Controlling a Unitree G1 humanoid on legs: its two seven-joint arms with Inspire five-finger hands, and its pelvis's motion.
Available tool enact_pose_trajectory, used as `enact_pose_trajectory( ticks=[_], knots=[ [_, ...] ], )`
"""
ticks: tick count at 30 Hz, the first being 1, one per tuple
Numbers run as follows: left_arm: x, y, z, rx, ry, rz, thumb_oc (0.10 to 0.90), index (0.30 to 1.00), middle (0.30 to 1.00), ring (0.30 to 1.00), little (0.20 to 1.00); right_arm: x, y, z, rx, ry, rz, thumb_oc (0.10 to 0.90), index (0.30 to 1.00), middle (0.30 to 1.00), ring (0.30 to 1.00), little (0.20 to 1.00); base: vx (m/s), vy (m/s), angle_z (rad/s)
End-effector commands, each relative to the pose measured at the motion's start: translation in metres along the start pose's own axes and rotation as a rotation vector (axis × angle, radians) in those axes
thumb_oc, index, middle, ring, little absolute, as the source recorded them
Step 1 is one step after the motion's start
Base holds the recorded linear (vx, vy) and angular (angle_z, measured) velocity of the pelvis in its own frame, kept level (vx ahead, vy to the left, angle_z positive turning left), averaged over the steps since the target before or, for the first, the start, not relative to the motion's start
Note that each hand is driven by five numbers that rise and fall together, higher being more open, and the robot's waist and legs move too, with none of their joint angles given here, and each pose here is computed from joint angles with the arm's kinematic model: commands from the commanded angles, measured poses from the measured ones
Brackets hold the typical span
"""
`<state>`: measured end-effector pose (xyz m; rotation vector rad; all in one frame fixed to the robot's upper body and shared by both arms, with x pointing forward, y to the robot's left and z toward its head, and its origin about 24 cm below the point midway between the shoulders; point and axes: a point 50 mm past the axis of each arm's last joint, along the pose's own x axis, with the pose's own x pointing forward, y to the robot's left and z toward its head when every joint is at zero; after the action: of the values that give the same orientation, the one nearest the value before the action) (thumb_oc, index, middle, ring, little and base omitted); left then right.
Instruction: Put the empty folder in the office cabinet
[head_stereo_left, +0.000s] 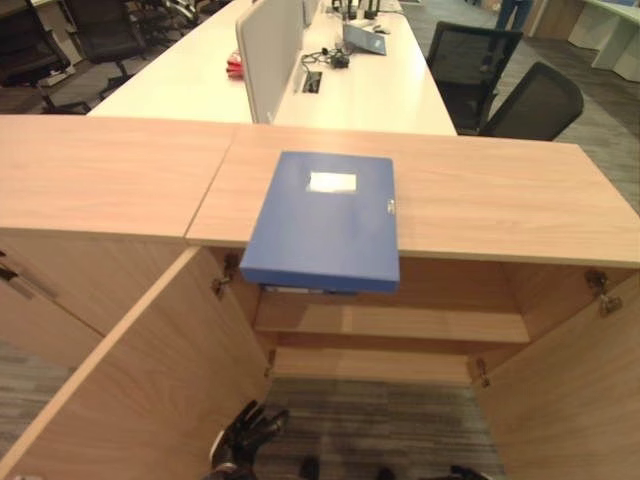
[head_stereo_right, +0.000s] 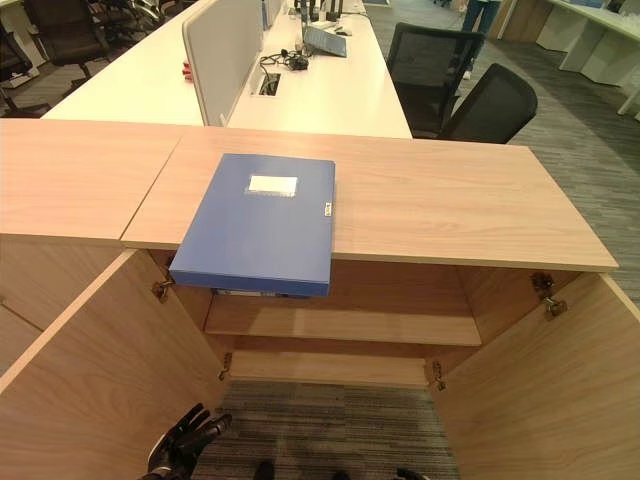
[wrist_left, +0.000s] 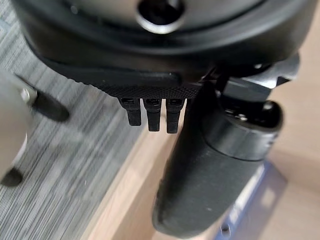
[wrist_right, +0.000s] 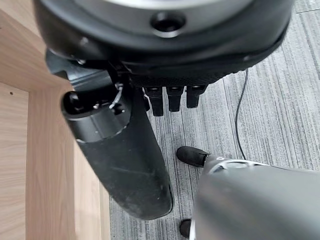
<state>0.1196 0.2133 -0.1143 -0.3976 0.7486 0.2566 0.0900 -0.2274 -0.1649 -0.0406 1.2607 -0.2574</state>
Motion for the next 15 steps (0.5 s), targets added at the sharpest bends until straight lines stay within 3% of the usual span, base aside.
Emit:
enact_pose_trajectory(
  ticks=[1, 5, 12, 15],
  knots=[
    [-0.006, -0.009, 0.057, 0.052, -0.249, -0.098, 0.800, 0.900, 0.900, 0.900, 0.900, 0.001, -0.021, 0.023, -0.050, -0.055, -0.063, 0.800, 0.900, 0.900, 0.900, 0.900, 0.04, 0.043, -0.01],
    [-0.036, -0.021, 0.112, 0.051, -0.530, -0.145, 0.800, 0.900, 0.900, 0.900, 0.900, 0.000, -0.023, 0.014, -0.033, -0.022, -0.078, 0.800, 0.900, 0.900, 0.900, 0.900, 0.02, 0.009, 0.03],
    [-0.069, -0.026, 0.166, 0.254, -0.835, -0.083, 0.800, 0.900, 0.900, 0.900, 0.900, 0.000, -0.012, 0.004, -0.027, -0.007, -0.044, 0.800, 0.900, 0.900, 0.900, 0.900, 0.02, -0.008, 0.01],
    [-0.081, -0.028, 0.176, 0.218, -0.927, -0.049, 0.800, 0.900, 0.900, 0.900, 0.900, 0.000, -0.008, 0.000, -0.027, 0.000, -0.032, 0.800, 0.900, 0.900, 0.900, 0.900, 0.00, -0.002, -0.01]
  ],
)
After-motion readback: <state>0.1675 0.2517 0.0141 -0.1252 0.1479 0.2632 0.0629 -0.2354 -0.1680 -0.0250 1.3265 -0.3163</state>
